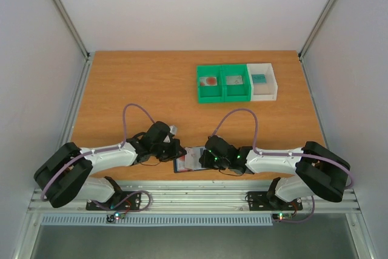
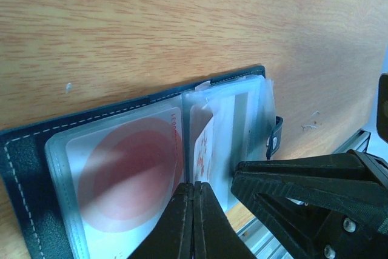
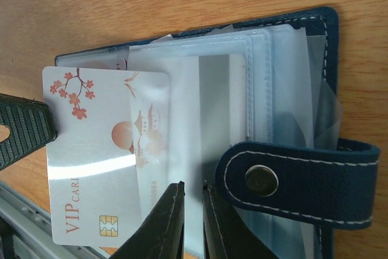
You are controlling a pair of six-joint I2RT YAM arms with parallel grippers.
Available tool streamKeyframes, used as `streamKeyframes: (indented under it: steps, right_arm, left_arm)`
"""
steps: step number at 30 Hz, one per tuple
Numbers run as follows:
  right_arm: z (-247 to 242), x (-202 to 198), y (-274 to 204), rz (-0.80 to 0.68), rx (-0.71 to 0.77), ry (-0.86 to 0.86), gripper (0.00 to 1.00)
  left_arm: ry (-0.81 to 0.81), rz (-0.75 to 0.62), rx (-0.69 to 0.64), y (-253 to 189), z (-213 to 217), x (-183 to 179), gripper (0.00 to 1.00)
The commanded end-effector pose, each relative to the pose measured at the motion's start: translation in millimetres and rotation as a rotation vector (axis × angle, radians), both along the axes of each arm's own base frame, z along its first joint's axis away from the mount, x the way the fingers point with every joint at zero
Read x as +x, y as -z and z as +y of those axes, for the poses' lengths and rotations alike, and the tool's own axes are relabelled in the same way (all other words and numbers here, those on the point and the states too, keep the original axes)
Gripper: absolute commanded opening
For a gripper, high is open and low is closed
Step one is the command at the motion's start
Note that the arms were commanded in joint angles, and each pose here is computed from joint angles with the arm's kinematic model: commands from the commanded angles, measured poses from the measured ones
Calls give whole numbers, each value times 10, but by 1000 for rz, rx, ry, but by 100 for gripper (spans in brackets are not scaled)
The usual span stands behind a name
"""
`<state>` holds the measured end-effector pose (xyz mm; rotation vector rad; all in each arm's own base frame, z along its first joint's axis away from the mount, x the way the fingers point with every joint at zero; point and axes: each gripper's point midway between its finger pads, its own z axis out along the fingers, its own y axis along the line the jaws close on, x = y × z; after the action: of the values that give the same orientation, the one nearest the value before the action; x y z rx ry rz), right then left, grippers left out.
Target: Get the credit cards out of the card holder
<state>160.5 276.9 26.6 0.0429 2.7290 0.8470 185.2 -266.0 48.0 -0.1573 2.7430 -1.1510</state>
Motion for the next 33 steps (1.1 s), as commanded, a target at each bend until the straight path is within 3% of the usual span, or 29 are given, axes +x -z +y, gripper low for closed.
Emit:
streamKeyframes:
  steps: [1, 5, 11, 14, 19, 26, 33]
  right_arm:
    - [-67, -66, 64, 8, -36, -21, 11]
    - [-58, -66, 108, 17, -43, -20, 10]
    - [-68, -77, 152, 26, -48, -18, 8]
    - [-71, -72, 153, 23, -49, -15, 8]
    - [-87, -79, 166, 27, -52, -11, 8]
    - [-65, -74, 109, 12, -42, -29, 9]
    - [-3, -23, -383, -97, -23, -120, 13]
  left_arm:
    - [26, -18, -29, -87, -59, 18, 1]
    - [31, 0, -68, -70, -118, 1, 11]
    - [29, 8, -109, -80, -165, -12, 14]
    - [29, 10, -105, -68, -168, -13, 13]
    - [21, 8, -69, -33, -112, -16, 1]
    - [19, -31, -18, -103, -32, 10, 1]
    - [16, -60, 42, -210, 98, -9, 0]
